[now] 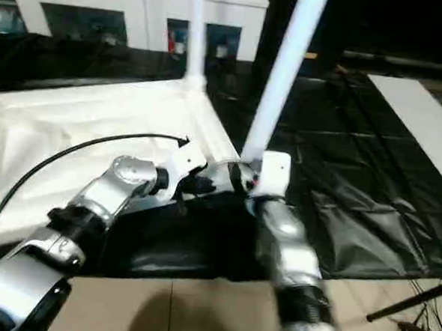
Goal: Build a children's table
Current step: Rotate leg to tighten
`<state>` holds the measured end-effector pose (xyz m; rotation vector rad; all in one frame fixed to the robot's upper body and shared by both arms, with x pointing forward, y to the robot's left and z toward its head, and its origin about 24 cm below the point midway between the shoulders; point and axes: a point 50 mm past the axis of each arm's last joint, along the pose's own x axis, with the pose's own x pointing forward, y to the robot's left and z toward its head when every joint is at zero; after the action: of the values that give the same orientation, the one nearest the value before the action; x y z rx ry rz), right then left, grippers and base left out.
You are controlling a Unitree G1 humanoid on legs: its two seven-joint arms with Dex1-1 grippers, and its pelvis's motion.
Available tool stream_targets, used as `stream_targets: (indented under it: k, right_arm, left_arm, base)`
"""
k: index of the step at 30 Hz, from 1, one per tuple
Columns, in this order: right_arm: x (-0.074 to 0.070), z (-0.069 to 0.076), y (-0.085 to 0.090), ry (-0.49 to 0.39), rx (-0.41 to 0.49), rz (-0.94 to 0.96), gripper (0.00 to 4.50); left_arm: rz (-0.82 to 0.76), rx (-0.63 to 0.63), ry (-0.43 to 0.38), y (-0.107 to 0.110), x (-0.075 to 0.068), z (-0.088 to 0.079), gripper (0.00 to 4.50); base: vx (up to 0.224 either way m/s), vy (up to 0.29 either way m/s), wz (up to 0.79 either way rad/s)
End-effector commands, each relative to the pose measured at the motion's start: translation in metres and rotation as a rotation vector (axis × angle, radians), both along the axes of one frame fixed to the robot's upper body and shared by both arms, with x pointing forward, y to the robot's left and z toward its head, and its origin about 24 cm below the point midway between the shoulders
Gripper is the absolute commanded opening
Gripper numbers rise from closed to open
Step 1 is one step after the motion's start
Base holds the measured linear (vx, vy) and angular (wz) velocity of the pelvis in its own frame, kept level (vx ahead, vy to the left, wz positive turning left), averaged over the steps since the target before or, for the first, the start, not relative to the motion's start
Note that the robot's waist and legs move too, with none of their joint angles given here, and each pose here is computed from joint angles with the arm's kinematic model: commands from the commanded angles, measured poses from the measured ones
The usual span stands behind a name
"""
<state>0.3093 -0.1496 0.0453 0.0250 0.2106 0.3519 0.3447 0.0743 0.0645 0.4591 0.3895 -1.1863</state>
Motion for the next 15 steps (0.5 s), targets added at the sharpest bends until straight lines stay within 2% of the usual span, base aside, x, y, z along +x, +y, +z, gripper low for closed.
stream_targets:
  k: [1,3,5,6,7,9,11,12,15]
  right_arm:
    - [-0.005,0.004,-0.030,-0.004,-0.074,-0.001,4.26]
    - [-0.012,0.007,-0.036,0.003,-0.085,0.096,4.47]
    - [-0.020,0.009,-0.040,0.017,-0.088,0.207,4.47]
    - [-0.031,0.009,-0.043,0.048,-0.107,0.358,4.47]
    - [-0.037,0.008,-0.044,0.077,-0.112,0.433,4.47]
    - [-0.044,0.008,-0.045,0.102,-0.130,0.521,4.47]
    - [-0.043,0.008,-0.046,0.103,-0.136,0.524,4.47]
    - [-0.038,0.006,-0.047,0.093,-0.153,0.498,4.47]
    - [-0.030,0.007,-0.041,0.071,-0.128,0.493,4.47]
  left_arm:
    - [0.003,0.040,0.055,0.022,-0.004,-0.012,0.00]
    - [-0.019,0.053,0.058,0.027,-0.006,-0.013,0.00]
    - [-0.043,0.062,0.069,0.030,-0.007,-0.013,0.00]
    - [-0.076,0.074,0.083,0.034,-0.009,-0.013,0.00]
    - [-0.088,0.079,0.091,0.036,-0.010,-0.012,0.00]
    - [-0.117,0.085,0.100,0.039,-0.011,-0.011,0.00]
    - [-0.129,0.084,0.104,0.040,-0.012,-0.010,0.00]
    - [-0.136,0.083,0.107,0.040,-0.013,-0.010,0.00]
    - [-0.149,0.081,0.112,0.040,-0.014,-0.010,0.00]
  base:
    - [0.000,0.000,0.00]
    - [0.000,0.000,0.00]
    - [0.000,0.000,0.00]
    - [0.000,0.000,0.00]
    - [0.000,0.000,0.00]
    - [0.000,0.000,0.00]
    - [0.000,0.000,0.00]
    - [0.000,0.000,0.00]
    - [0.000,0.000,0.00]
